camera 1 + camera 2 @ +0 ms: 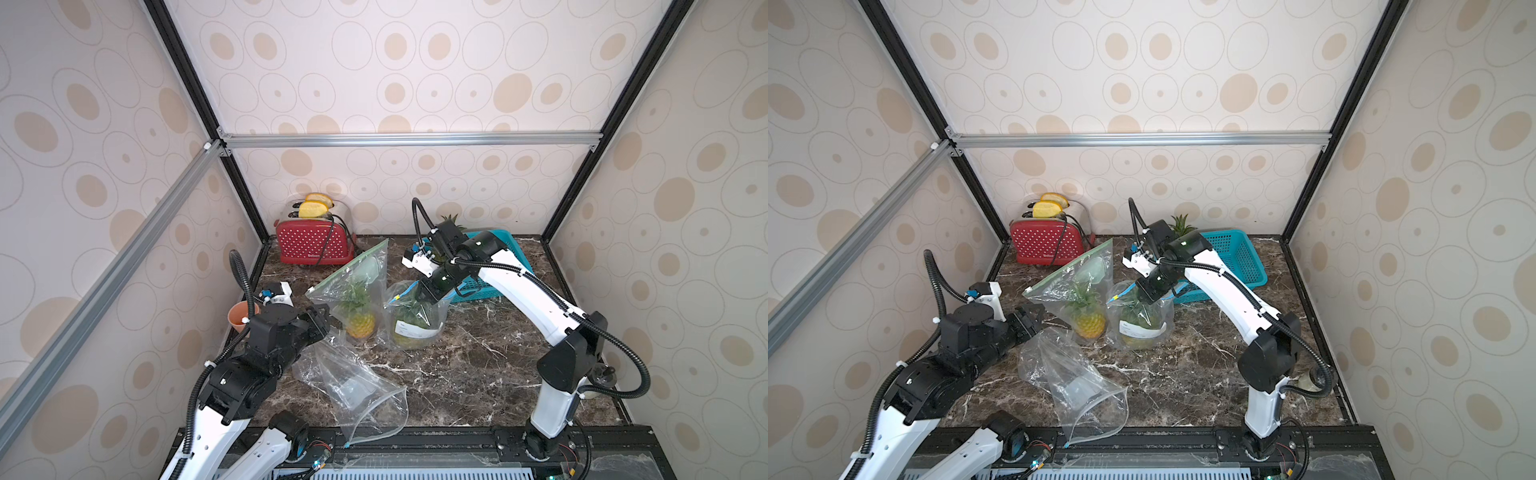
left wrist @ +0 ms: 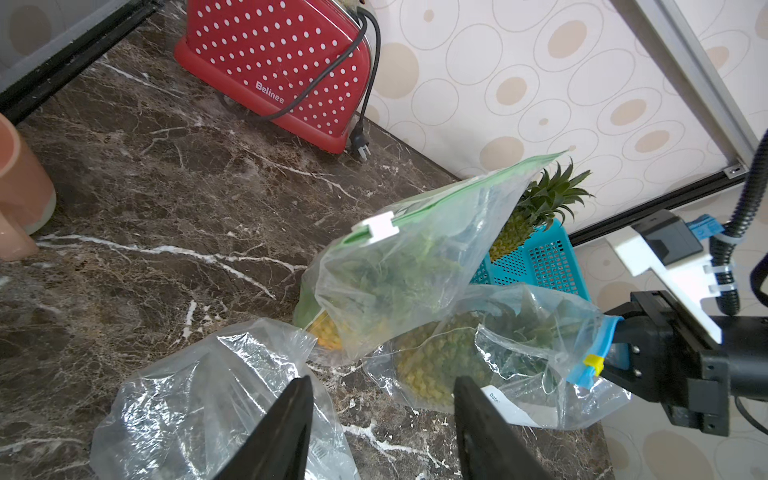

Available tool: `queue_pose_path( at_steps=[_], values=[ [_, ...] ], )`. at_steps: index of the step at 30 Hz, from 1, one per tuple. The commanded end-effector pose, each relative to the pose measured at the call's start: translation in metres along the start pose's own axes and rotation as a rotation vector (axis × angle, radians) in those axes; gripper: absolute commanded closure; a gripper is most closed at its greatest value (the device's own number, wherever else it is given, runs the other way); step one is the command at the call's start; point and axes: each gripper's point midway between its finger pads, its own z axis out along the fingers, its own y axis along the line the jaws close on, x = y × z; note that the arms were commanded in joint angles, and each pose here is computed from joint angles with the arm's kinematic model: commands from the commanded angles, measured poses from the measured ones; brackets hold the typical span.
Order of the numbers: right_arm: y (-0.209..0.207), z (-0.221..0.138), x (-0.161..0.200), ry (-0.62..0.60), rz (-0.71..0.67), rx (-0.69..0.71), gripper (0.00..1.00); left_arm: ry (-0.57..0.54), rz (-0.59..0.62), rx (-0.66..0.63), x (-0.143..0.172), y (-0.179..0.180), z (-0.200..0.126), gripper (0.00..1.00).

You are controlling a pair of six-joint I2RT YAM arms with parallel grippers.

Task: Open the zip-top bag and take out the pineapple
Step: Adjust the zipper food storage bag at the center of the board.

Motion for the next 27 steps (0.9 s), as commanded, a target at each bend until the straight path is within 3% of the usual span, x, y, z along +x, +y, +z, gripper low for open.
queue_pose_path(
  at_steps=[1,4,6,8,16,21,27],
  values=[
    [0.000,-0.009,0.011,0.003,0.067,0.058,0.79,0.012,-0.014,0.005,0.003,0.001,0.003,0.43],
    [0.005,-0.017,0.013,-0.014,0.051,0.076,0.55,0.022,-0.028,0.022,0.005,-0.003,0.007,0.43],
    [0.011,-0.028,0.010,-0.037,0.022,0.084,0.46,0.028,-0.034,0.038,0.006,-0.007,0.009,0.43],
    [0.016,-0.040,0.007,-0.054,-0.011,0.107,0.44,0.031,-0.041,0.051,0.005,-0.011,0.011,0.43],
    [0.041,-0.079,0.002,-0.100,-0.254,0.111,0.45,0.037,-0.064,0.113,0.000,-0.027,0.010,0.43],
    [0.061,-0.080,-0.007,-0.155,-0.422,0.024,0.58,0.048,-0.065,0.187,0.000,-0.041,0.008,0.48],
    [0.073,-0.066,-0.016,-0.152,-0.530,-0.041,0.59,0.038,-0.013,0.348,-0.006,-0.072,-0.001,0.58]
  ],
)
